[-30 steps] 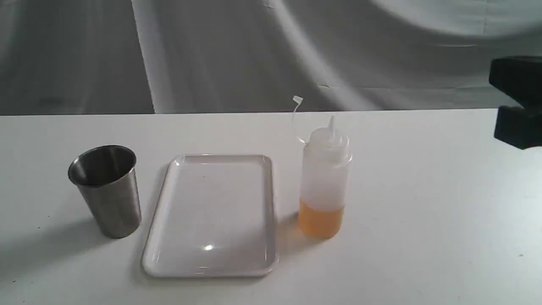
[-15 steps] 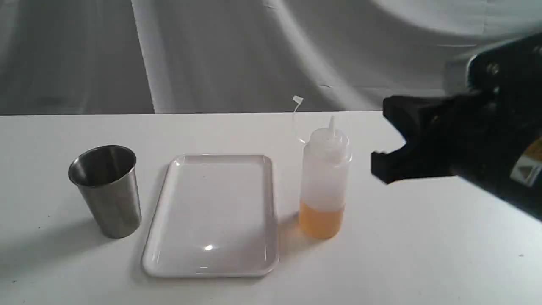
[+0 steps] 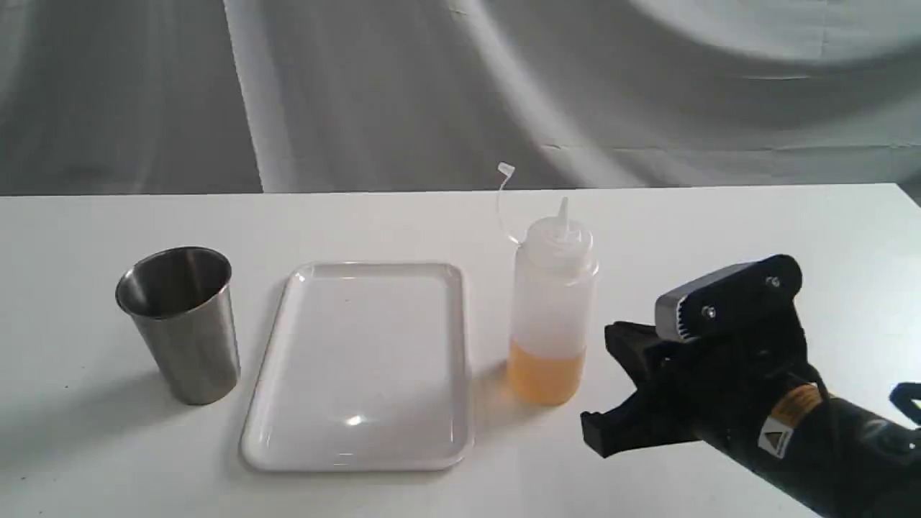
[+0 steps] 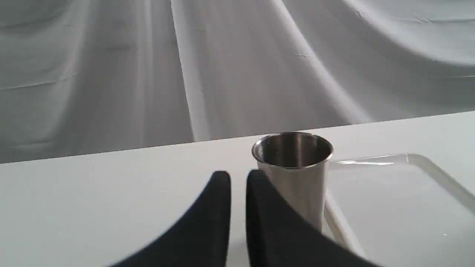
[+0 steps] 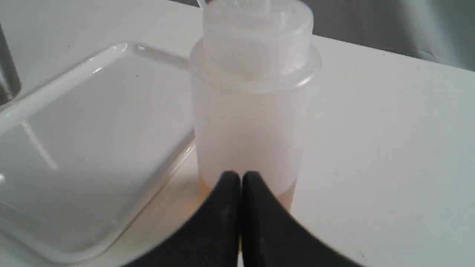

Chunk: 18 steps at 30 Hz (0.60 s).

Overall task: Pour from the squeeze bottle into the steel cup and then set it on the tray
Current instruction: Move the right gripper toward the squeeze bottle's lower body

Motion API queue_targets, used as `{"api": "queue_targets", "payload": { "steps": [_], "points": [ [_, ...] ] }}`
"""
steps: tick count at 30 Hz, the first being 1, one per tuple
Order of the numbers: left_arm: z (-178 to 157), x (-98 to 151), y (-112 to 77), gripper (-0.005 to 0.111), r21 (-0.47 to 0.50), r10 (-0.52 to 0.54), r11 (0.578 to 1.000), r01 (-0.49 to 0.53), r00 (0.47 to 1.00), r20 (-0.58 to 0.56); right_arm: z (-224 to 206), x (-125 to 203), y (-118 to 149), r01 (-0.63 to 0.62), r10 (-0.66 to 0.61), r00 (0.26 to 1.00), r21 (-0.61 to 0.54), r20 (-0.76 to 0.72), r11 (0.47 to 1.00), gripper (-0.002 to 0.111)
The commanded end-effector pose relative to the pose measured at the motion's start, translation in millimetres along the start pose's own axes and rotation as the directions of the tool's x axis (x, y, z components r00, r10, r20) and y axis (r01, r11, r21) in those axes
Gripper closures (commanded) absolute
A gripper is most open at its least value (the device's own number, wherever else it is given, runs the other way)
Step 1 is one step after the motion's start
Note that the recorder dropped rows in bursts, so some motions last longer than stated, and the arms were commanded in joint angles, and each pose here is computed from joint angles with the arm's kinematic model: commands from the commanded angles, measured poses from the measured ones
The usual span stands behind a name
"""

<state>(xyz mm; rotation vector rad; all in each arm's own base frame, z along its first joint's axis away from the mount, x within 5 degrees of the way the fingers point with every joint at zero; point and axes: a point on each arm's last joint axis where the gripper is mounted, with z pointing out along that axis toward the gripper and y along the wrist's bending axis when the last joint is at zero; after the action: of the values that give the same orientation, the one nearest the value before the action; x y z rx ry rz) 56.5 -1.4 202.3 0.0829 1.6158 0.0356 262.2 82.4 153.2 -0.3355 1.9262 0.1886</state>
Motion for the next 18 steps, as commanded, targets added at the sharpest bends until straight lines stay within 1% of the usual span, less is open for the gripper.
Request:
{"api": "queue_targets", "payload": {
  "steps": [1, 8, 10, 13, 14, 16, 18],
  "points": [
    [-0.1, 1.1, -0.4, 0.098, 0.005, 0.001, 1.0, -0.001, 1.0, 0.002, 6.6, 10.6, 0.7, -0.01, 0.01, 1.0, 0.005, 0.008, 1.0, 0.108],
    [-0.1, 1.1, -0.4, 0.098, 0.005, -0.002, 1.0, 0.002, 1.0, 0.002, 14.8, 22.5, 1.1, -0.011, 0.011, 1.0, 0.005, 0.007, 1.0, 0.108],
    [-0.1, 1.1, -0.4, 0.098, 0.005, -0.002, 1.0, 0.002, 1.0, 0.002, 15.7, 24.3, 1.1, -0.008, 0.008, 1.0, 0.005, 0.004, 1.0, 0.105],
    [-0.1, 1.1, -0.4, 0.098, 0.005, -0.002, 1.0, 0.002, 1.0, 0.002, 15.7, 24.3, 1.1, -0.008, 0.008, 1.0, 0.005, 0.004, 1.0, 0.091],
    [-0.1, 1.1, -0.4, 0.098, 0.005, -0.002, 1.0, 0.002, 1.0, 0.002, 15.7, 24.3, 1.1, -0.008, 0.008, 1.0, 0.005, 0.004, 1.0, 0.084],
    [-0.1, 1.1, -0.4, 0.098, 0.005, 0.0, 1.0, 0.0, 1.0, 0.002, 15.7, 24.3, 1.1, -0.008, 0.008, 1.0, 0.005, 0.004, 1.0, 0.066],
    [-0.1, 1.1, -0.4, 0.098, 0.005, 0.0, 1.0, 0.0, 1.0, 0.002, 15.7, 24.3, 1.1, -0.008, 0.008, 1.0, 0.005, 0.004, 1.0, 0.046]
  ]
}}
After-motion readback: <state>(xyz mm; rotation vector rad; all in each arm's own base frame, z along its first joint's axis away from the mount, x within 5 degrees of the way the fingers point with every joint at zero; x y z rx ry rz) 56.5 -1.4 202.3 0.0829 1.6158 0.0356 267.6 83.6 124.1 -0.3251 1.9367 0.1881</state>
